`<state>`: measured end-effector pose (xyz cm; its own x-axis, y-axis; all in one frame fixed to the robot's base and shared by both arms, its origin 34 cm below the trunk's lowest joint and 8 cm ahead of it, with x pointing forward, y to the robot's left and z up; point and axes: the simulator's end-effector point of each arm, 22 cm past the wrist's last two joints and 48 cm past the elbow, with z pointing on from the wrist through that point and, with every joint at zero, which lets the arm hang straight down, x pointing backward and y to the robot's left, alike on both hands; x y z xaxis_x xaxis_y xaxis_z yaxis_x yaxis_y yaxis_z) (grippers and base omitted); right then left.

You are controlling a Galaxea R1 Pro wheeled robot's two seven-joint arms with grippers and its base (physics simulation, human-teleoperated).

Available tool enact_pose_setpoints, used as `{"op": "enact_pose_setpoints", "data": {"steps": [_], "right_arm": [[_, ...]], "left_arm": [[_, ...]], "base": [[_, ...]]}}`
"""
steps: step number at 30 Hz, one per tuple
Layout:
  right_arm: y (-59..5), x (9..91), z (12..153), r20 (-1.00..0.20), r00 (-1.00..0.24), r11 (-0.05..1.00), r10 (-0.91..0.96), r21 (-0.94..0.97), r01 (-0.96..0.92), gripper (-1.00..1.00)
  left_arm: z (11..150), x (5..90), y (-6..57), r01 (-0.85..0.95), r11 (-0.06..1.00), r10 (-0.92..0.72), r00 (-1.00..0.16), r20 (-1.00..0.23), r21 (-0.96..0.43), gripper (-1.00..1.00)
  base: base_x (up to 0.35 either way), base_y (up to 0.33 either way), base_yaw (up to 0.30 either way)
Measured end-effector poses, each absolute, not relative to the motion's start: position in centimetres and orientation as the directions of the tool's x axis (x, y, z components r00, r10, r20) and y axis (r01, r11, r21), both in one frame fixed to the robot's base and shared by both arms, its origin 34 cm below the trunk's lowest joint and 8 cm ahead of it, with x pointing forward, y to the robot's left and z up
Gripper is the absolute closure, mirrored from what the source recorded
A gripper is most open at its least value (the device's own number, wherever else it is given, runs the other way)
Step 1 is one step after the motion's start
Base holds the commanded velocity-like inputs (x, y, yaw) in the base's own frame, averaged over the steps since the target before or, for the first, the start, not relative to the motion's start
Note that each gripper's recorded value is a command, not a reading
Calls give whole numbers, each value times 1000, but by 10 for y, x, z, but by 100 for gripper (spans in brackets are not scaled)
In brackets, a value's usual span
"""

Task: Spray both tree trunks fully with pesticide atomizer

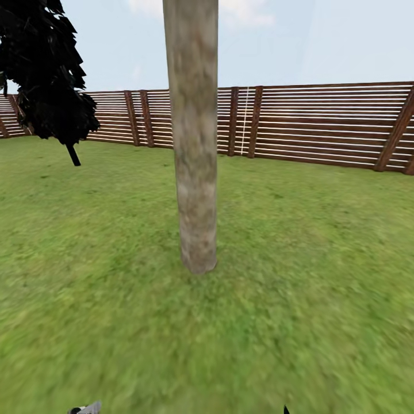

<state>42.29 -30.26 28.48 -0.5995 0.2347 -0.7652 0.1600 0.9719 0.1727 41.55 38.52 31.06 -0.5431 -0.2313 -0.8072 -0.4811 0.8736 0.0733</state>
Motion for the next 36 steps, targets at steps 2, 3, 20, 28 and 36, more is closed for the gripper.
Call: {"op": "enact_pose_setpoints", "data": {"steps": [2,3,20,28,36], "right_arm": [[-303,423,285,-765,-599,972,235,172,160,-100],[-303,423,285,-765,-599,972,235,173,160,-100],[-344,414,281,-763,-598,956,245,89,278,-100],[-352,433,290,-785,-607,982,124,8,191,-100],[-203,525,330,-819,-389,826,-423,-172,-536,-100]], "left_arm": [[310,415,385,-481,874,-232,-543,-807,73,100],[310,415,385,-481,873,-232,-544,-806,73,100],[310,415,385,-481,873,-224,-549,-805,85,100],[309,427,384,-415,899,-158,-600,-785,137,100],[314,509,264,451,887,382,-594,-708,100,100]], "base": [[336,0,0],[336,0,0],[294,0,0],[4,0,0],[0,0,0]]}}
